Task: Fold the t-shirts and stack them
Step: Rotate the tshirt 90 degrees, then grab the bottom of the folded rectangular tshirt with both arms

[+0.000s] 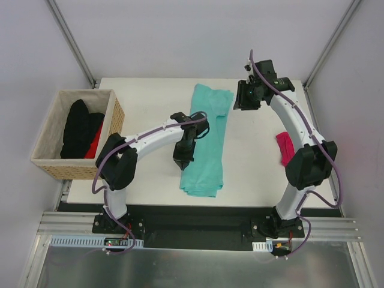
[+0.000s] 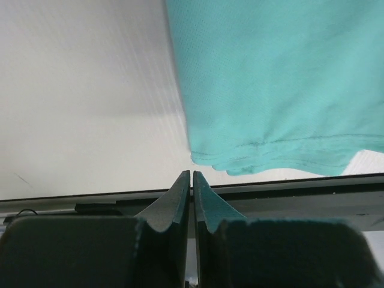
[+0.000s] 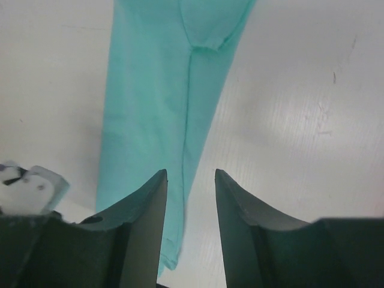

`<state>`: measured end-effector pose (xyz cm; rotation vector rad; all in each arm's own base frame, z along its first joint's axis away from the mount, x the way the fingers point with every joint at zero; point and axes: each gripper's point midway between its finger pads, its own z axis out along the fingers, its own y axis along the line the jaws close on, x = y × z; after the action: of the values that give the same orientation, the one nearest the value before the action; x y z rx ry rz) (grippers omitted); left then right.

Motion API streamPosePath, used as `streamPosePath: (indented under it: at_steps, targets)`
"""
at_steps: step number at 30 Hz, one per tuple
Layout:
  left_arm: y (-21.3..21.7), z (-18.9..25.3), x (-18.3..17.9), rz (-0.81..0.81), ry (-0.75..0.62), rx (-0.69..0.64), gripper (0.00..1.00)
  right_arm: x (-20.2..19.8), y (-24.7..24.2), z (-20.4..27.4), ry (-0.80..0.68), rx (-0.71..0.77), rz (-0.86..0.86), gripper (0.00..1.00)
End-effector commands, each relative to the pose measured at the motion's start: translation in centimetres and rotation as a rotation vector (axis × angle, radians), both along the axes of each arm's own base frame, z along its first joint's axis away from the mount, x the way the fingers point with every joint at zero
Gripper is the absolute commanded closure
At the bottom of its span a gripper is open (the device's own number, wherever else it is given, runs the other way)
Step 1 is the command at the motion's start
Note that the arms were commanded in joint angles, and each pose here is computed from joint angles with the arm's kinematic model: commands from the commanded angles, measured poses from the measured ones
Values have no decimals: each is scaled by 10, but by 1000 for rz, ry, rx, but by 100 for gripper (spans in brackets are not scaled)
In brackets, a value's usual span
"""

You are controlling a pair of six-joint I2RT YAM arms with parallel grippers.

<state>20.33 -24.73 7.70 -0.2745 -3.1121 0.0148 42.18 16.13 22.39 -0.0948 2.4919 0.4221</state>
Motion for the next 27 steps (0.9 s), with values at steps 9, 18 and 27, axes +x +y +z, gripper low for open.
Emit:
streamPosePath:
  at_steps: [9,18,27]
  targets:
    - [41,28,12,37,-46,54,94,-80,-20,-75,139,-106,-82,59]
    - [51,16,-2,30,-21,57,94,-142,-8,-119,203,-247,-79,60]
    - [51,9,-8,17,-15,19,94,-193,9,-125,147,-431,-84,62]
